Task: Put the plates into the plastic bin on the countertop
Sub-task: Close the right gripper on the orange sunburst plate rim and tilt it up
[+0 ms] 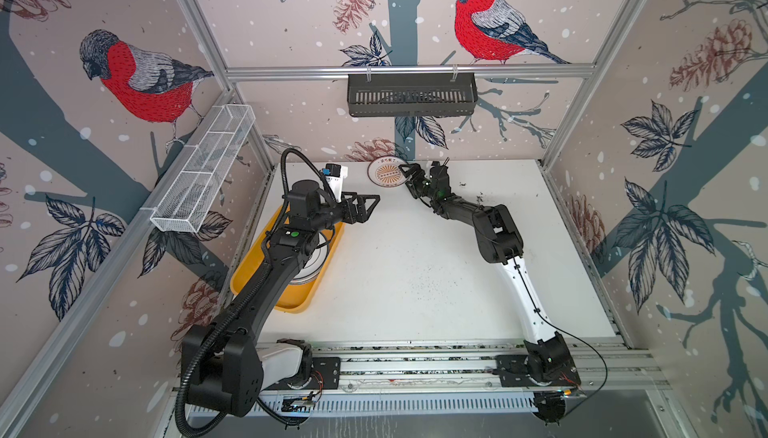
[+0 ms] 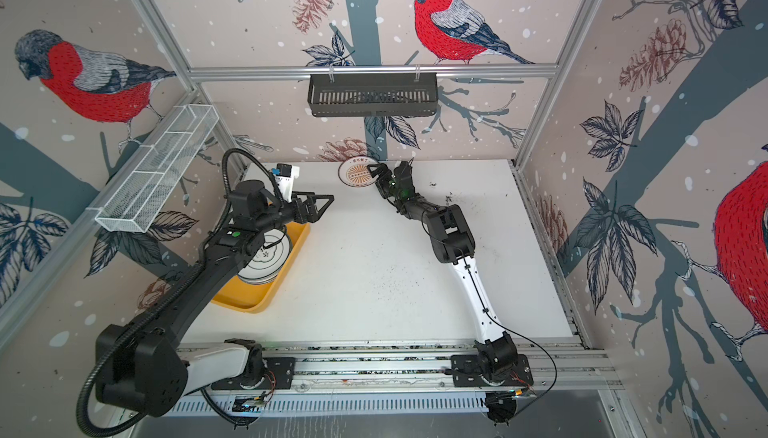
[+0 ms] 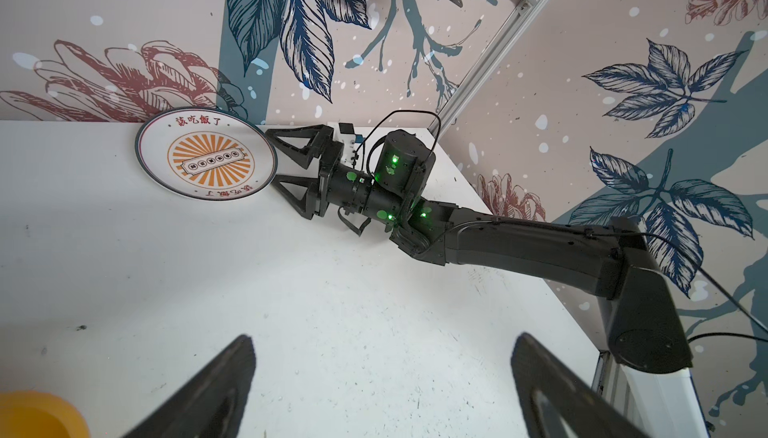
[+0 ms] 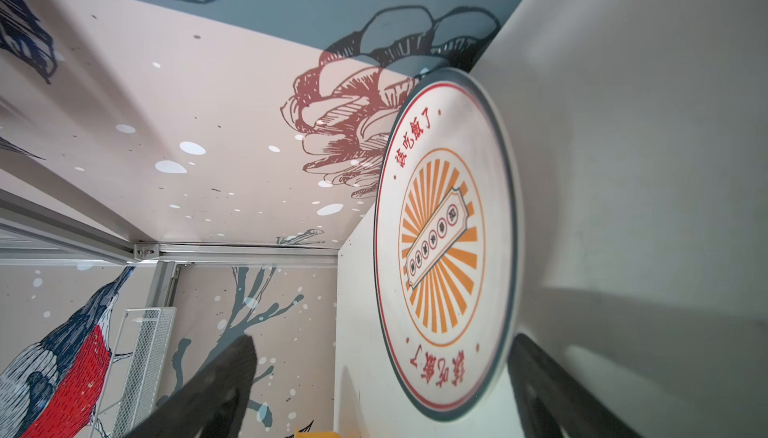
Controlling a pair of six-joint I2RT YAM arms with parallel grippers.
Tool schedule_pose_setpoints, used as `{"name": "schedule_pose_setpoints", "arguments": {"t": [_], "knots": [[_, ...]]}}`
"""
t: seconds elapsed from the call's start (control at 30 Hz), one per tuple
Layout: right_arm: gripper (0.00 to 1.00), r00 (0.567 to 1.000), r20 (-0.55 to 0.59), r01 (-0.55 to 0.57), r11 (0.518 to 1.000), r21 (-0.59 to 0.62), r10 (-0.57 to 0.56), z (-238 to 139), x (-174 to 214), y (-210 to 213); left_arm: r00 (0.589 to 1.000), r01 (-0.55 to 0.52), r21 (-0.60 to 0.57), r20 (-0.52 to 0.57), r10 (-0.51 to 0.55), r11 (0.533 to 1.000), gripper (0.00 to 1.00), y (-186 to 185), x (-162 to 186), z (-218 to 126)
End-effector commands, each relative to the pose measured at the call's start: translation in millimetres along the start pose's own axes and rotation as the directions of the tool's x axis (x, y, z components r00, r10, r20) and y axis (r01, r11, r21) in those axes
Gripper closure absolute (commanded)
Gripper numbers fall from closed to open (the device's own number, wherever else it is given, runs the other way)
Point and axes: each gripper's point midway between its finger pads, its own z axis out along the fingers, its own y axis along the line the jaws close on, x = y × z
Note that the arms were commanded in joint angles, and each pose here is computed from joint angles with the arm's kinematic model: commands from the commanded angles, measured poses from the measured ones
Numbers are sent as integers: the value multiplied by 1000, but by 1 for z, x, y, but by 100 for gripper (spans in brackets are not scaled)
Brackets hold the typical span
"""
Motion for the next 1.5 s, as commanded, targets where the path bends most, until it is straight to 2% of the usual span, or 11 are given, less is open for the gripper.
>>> {"name": "schedule_pose_setpoints", "arguments": {"t": [0.0, 0.27, 0.37, 0.53, 1.03, 1.47], "knots": [[7, 997, -9, -74, 983, 167, 77, 5, 15, -47, 999, -35, 28, 40, 34, 999, 4, -8, -10, -2], [19, 989, 46, -150, 964, 218, 143, 5, 17, -64, 998, -35, 25, 48, 34, 999, 4, -9, -10, -5], [21, 987, 56, -159, 954, 252, 150, 4, 19, -72, 998, -33, 23, 50, 32, 999, 4, -9, -11, -6], [30, 983, 69, -181, 942, 284, 168, 1, 20, -83, 998, -35, 16, 55, 35, 999, 4, -8, -11, -7], [78, 972, 69, -237, 923, 304, 227, -1, 34, -107, 997, -41, 1, 60, 40, 999, 4, -7, -12, -8], [94, 974, 86, -228, 914, 336, 212, -13, 33, -113, 998, -35, -10, 54, 36, 999, 4, -4, -10, -7]]}}
